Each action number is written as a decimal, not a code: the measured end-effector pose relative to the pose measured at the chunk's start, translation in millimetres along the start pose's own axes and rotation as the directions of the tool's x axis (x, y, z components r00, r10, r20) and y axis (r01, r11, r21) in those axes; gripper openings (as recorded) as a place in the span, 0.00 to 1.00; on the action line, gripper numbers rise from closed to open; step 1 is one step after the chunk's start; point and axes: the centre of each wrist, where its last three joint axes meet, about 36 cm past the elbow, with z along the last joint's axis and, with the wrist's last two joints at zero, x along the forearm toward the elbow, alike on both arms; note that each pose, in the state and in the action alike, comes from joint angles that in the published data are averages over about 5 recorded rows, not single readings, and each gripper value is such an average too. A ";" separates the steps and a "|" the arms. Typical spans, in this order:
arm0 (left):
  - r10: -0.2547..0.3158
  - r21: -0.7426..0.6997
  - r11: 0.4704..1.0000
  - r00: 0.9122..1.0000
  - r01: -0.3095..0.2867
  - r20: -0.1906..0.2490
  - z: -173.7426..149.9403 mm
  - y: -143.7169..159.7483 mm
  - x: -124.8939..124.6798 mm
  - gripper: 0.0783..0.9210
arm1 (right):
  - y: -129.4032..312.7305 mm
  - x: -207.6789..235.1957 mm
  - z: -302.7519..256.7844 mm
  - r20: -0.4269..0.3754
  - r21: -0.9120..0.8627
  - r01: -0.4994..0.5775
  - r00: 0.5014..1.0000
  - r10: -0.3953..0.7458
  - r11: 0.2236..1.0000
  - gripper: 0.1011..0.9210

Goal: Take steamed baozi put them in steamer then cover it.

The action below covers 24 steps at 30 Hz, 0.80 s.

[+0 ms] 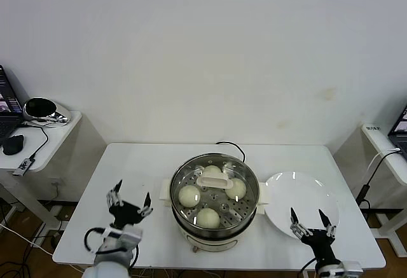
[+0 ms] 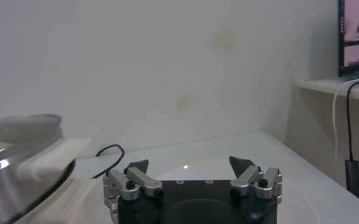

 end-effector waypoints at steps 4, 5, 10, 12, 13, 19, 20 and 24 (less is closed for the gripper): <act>0.054 0.153 0.986 0.997 -0.061 0.052 35.5 -2.3 4.2 0.88 | -2.0 5.8 2.4 -0.022 0.013 -0.005 1.000 0.005 1.000 0.88; 0.062 0.188 0.979 0.996 -0.073 0.065 42.7 -2.3 6.2 0.88 | -2.7 7.0 2.4 -0.024 0.016 -0.005 1.000 0.006 1.000 0.88; 0.087 0.334 0.936 0.992 -0.114 0.093 69.4 -0.2 17.9 0.88 | -6.5 11.7 2.0 -0.038 0.024 -0.011 0.999 0.012 1.000 0.88; 0.091 0.371 0.921 0.992 -0.119 0.091 76.8 0.7 22.7 0.88 | -7.6 12.8 2.8 -0.043 0.025 -0.012 0.999 0.013 1.000 0.88; 0.092 0.385 0.915 0.992 -0.120 0.090 80.0 0.9 25.1 0.88 | -8.0 13.1 3.4 -0.045 0.025 -0.012 0.999 0.013 1.000 0.88; 0.097 0.439 0.890 0.993 -0.119 0.071 93.0 0.0 38.9 0.88 | -12.6 13.1 4.7 -0.046 0.039 -0.018 0.999 0.020 0.999 0.88; 0.096 0.446 0.887 0.993 -0.116 0.068 94.0 0.1 40.9 0.88 | -13.4 12.9 4.0 -0.047 0.044 -0.016 0.999 0.018 0.999 0.88; 0.094 0.462 0.879 0.993 -0.114 0.067 95.9 0.9 47.0 0.88 | -15.7 13.0 2.6 -0.055 0.065 -0.003 0.998 0.006 0.998 0.88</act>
